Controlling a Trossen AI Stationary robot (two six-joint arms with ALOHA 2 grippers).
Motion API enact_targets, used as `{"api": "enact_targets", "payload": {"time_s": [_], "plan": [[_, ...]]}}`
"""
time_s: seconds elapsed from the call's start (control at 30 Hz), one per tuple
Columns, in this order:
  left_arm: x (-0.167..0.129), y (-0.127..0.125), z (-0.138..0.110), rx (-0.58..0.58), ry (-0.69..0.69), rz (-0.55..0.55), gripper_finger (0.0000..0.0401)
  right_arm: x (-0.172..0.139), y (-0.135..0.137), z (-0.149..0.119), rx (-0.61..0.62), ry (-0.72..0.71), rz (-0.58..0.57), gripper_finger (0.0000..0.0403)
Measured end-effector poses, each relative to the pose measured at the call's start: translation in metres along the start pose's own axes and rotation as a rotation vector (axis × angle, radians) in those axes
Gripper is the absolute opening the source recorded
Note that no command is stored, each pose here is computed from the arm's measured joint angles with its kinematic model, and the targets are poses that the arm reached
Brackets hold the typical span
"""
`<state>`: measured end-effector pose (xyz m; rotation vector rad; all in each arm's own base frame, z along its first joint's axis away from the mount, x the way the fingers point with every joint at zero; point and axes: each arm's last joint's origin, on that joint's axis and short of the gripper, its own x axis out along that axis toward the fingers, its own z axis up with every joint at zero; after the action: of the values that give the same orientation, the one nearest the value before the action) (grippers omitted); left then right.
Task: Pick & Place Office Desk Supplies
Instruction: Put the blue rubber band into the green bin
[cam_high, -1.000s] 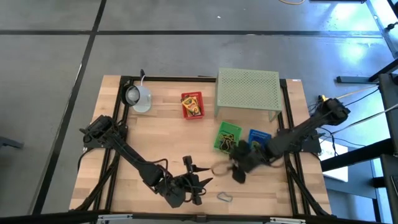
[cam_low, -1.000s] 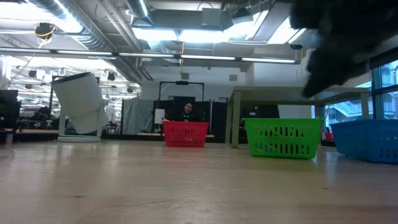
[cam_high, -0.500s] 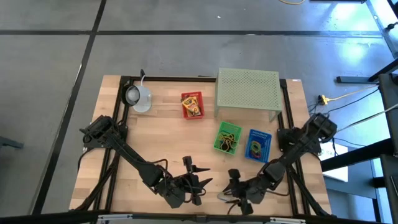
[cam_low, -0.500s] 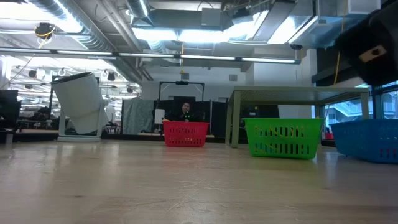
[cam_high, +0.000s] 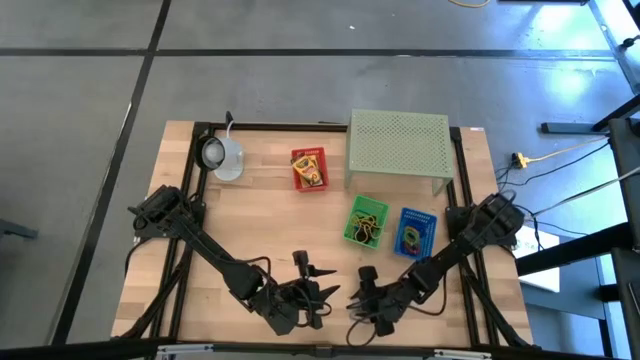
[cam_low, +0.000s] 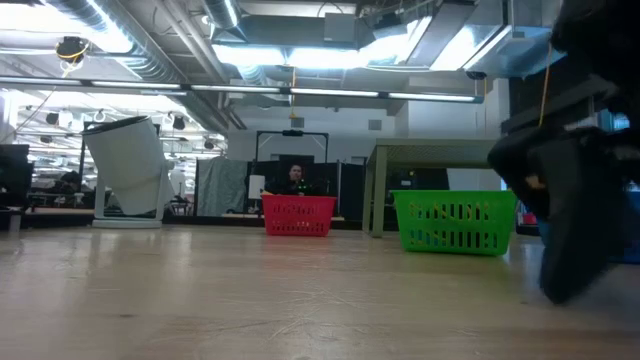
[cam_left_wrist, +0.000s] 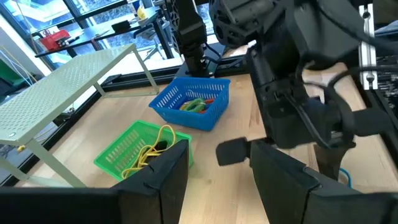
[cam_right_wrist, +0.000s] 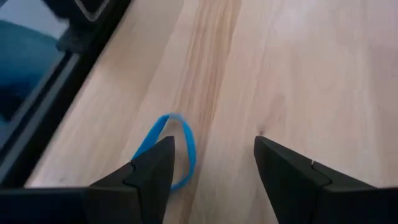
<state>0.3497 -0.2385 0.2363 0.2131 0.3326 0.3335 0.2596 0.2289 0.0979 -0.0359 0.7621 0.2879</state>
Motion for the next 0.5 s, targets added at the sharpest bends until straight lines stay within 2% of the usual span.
{"api": "enact_targets", "payload": {"time_s": [0.27, 0.37, 0.5], "plan": [[0.0000, 0.0000, -0.0001, 0.001, 0.000, 0.000, 0.0169, 0.0086, -0.0006, -0.0069, -0.014, -0.002, -0.054, 0.0217], [0.0000, 0.0000, -0.0001, 0.000, 0.001, 0.000, 0.0169, 0.0089, -0.0009, -0.0071, -0.013, -0.001, -0.059, 0.0192], [0.0000, 0.0000, -0.0002, 0.001, 0.001, 0.000, 0.0169, 0.0095, -0.0007, -0.0067, -0.013, 0.007, -0.050, 0.0134]]}}
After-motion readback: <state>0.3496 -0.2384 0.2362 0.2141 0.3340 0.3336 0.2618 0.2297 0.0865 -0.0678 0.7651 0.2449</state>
